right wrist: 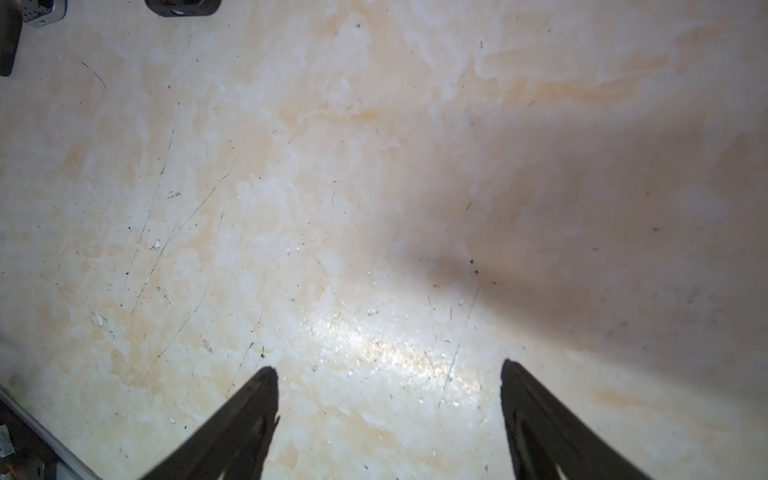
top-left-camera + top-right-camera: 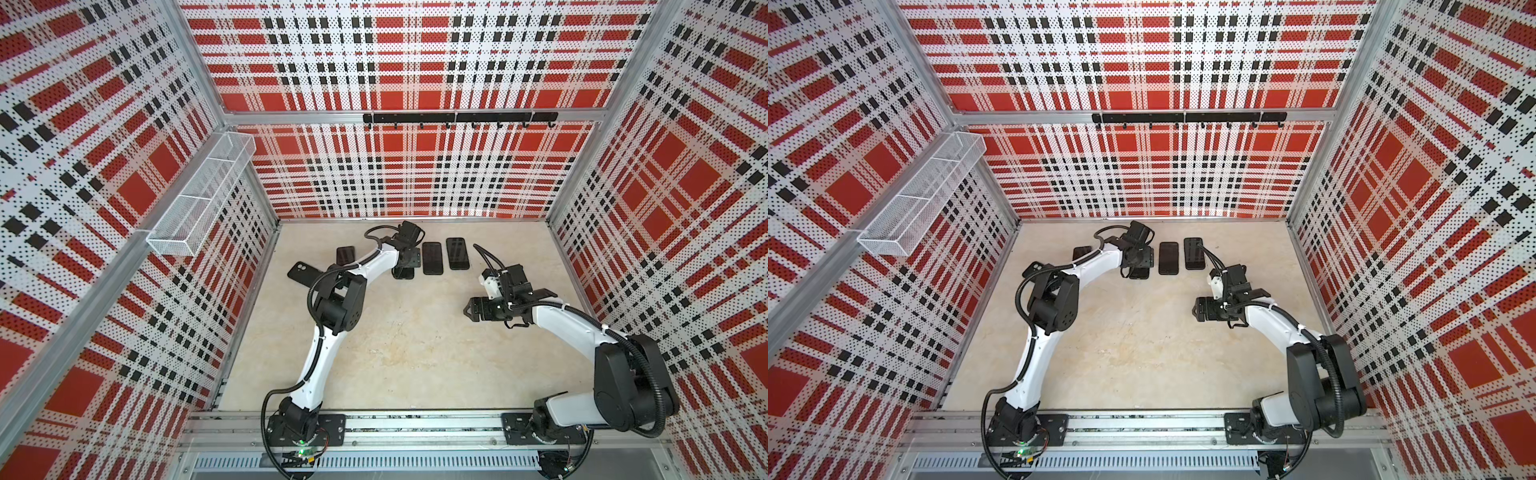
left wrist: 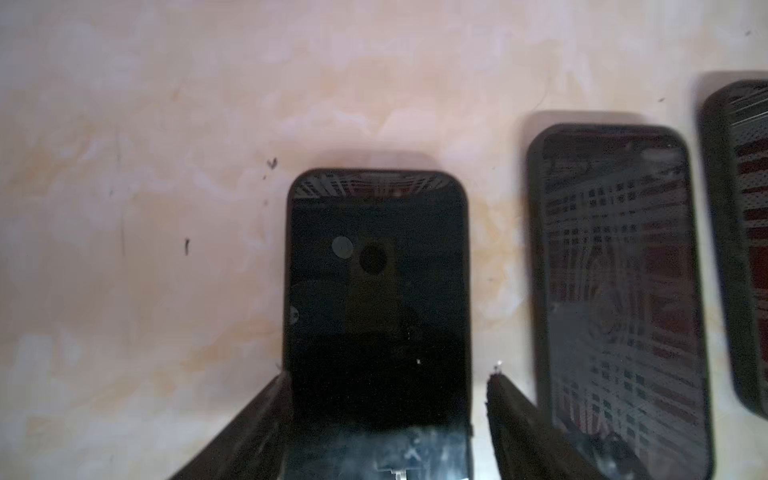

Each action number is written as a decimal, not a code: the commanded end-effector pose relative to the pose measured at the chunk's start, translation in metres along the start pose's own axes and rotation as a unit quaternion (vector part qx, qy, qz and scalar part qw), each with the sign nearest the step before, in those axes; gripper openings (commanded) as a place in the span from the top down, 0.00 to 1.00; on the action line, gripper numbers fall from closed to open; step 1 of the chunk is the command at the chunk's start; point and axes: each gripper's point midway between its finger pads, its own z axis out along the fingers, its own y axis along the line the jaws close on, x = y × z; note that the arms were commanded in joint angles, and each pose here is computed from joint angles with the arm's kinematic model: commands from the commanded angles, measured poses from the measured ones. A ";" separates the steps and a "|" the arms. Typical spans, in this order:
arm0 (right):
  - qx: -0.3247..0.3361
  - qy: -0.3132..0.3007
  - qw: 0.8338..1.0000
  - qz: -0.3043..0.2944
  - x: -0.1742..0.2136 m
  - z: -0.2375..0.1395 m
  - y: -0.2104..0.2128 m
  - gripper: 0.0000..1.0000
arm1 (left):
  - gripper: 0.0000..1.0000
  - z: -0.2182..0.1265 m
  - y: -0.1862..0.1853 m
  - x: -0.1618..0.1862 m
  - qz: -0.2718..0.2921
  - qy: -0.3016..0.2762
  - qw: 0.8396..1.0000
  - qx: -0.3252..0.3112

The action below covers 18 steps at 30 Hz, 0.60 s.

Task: Put the phone into the phone case
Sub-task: 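Carry the cased phone with the left gripper beside the far row of phones, then release the phone and move the left gripper to the empty black case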

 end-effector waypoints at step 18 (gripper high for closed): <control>0.001 -0.049 0.999 0.003 -0.017 -0.008 0.000 0.09 | 0.12 -0.077 0.036 -0.032 0.040 -0.061 0.996 -0.054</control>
